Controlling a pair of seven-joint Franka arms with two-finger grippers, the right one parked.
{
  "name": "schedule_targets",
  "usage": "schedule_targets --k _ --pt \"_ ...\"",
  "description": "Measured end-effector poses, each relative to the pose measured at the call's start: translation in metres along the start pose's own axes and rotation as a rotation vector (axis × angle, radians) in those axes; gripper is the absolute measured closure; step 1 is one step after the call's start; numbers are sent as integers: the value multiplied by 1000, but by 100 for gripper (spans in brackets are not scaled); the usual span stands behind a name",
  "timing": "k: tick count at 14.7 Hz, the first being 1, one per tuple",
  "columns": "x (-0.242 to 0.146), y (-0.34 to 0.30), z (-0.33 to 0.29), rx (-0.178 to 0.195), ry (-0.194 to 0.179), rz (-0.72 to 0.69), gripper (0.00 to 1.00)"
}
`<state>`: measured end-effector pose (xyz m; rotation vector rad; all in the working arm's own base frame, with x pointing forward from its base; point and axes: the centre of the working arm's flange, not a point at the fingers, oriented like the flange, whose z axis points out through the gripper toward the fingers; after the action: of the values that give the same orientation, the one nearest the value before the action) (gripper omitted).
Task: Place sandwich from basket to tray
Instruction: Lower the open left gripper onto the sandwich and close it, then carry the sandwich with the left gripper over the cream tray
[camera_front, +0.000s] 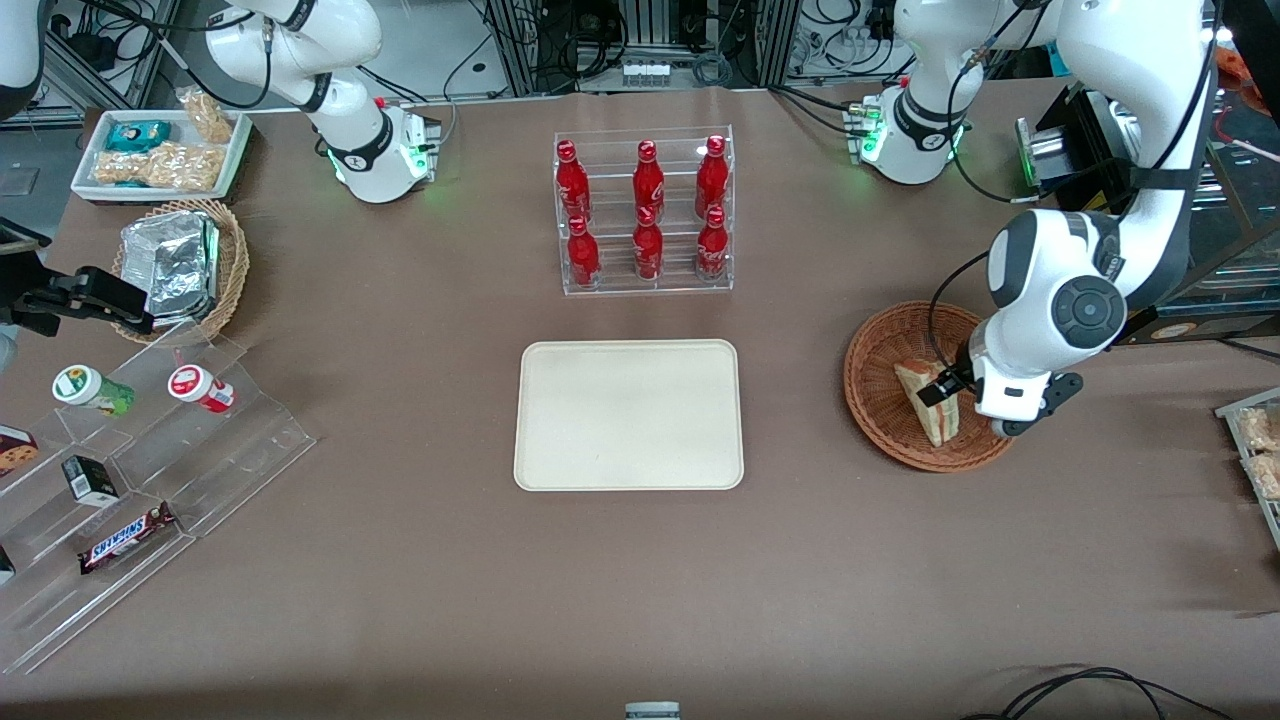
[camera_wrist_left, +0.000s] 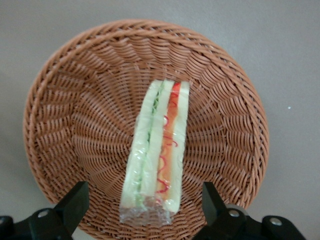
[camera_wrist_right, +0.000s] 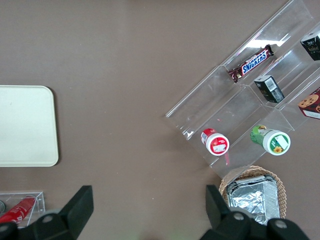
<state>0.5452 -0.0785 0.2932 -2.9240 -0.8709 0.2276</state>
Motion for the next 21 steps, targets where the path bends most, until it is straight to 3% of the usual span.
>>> schedule_targets --k 6,8,10,14,15,18,21 --pt "-8 3 38 34 -45 12 0" --pt "-8 3 45 39 -53 12 17" --pt "-8 3 47 40 -55 12 39" --pt "1 10 29 16 -27 11 72" --pt "2 11 23 10 -20 11 77" --pt "-2 21 -21 14 -17 38 79" --pt "-57 83 -84 -20 18 182 81"
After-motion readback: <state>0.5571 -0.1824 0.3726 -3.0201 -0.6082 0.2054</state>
